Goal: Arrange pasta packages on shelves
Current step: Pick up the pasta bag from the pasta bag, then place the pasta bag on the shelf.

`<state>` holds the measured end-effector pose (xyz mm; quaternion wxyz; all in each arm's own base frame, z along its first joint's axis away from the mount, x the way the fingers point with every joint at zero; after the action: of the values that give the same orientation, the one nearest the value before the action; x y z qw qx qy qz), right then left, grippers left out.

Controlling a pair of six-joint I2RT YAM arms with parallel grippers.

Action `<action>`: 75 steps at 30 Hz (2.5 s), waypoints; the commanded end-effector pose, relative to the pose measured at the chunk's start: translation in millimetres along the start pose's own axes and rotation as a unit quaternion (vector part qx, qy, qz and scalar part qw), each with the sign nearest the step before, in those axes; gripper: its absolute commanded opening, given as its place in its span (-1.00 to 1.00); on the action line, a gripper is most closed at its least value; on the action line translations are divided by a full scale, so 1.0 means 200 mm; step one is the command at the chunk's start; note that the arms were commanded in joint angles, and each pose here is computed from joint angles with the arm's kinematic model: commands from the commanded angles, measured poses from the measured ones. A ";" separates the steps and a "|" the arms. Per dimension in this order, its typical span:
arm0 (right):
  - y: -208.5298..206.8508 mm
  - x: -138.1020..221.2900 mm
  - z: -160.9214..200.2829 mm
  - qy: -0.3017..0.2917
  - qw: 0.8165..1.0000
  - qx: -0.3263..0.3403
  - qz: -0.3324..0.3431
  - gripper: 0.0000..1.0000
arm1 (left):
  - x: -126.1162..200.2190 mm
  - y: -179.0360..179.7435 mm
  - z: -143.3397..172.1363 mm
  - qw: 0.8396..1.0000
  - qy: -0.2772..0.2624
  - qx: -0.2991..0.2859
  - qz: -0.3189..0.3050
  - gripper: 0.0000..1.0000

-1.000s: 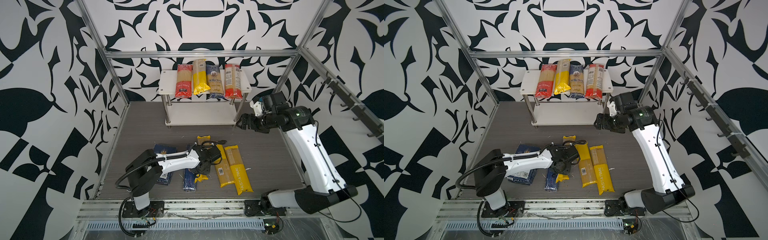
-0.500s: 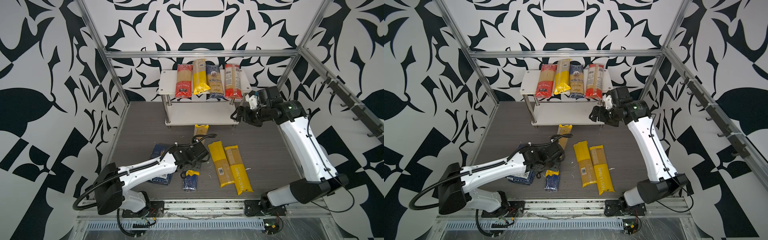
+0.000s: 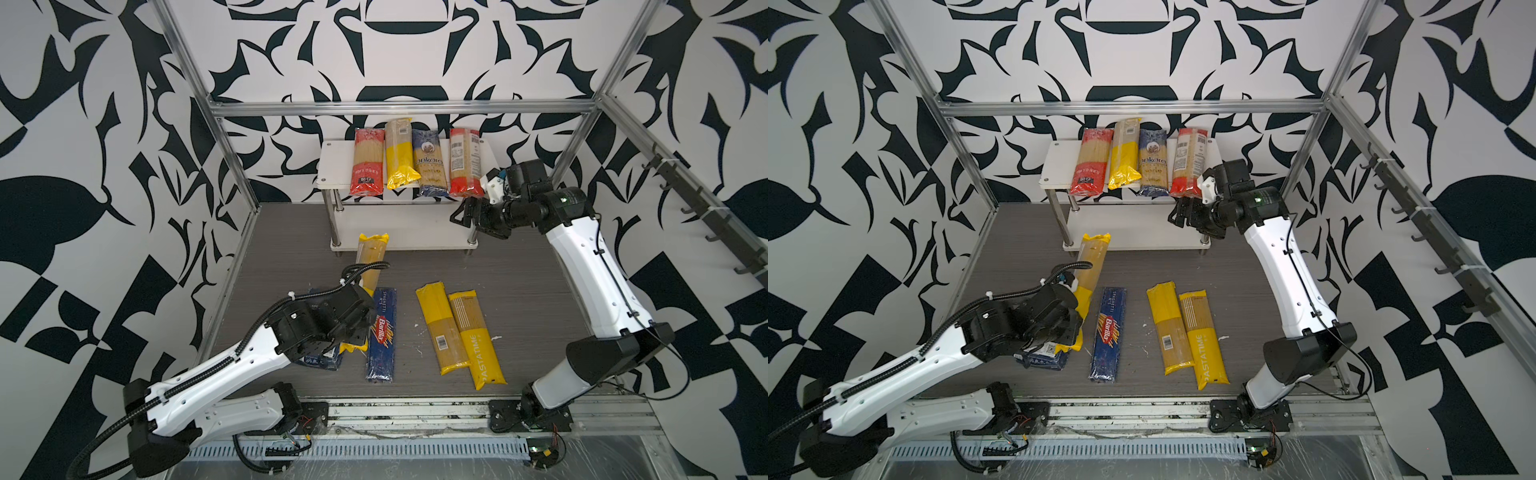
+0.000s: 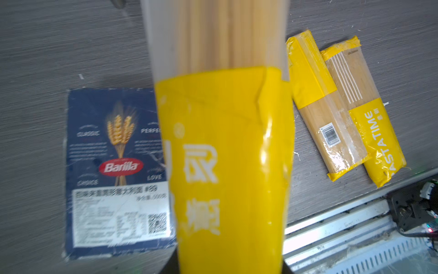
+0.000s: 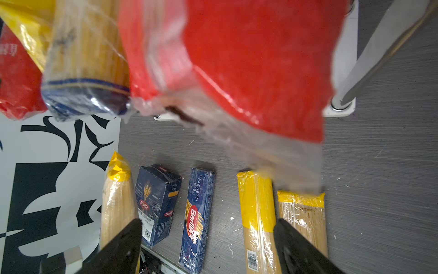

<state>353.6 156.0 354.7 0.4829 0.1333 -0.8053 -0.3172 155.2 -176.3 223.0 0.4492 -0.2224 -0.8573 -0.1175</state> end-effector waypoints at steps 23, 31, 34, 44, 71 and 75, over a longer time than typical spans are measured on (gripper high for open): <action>0.57 0.00 0.25 0.083 0.977 0.075 -0.182 0.89 | 0.54 0.27 -0.21 0.988 -0.125 0.054 -0.068 -1.00; 0.59 0.02 0.26 0.087 0.974 0.083 -0.193 0.89 | 0.62 0.31 -0.27 0.984 -0.139 0.056 -0.094 -1.00; 0.59 0.04 0.27 0.085 0.973 0.087 -0.195 0.89 | 0.66 0.32 -0.33 0.981 -0.154 0.050 -0.103 -1.00; 0.59 0.07 0.29 0.080 0.971 0.095 -0.205 0.89 | 0.71 0.39 -0.61 0.976 -0.176 0.042 -0.121 -1.00; 0.42 0.17 0.11 0.017 0.980 0.063 -0.186 0.89 | 0.55 0.82 -1.40 0.967 -0.233 0.036 -0.097 -1.00; 0.39 0.18 0.07 0.007 0.982 0.055 -0.180 0.89 | 0.51 0.89 -1.49 0.965 -0.246 0.042 -0.084 -1.00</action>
<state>334.0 209.5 407.1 0.4460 0.2932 -0.7672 -0.3557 394.0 -111.0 423.6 0.3238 -0.1319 -0.9338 -0.0757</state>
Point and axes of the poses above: each gripper's point midway between its finger pads, its own x axis back along the fingers, its own y axis along the line the jaws close on, z = x × y, the point moved 2 cm from there along x, back along the fingers, and after that the axes turned 14 degrees about -x, right-handed, at the moved point
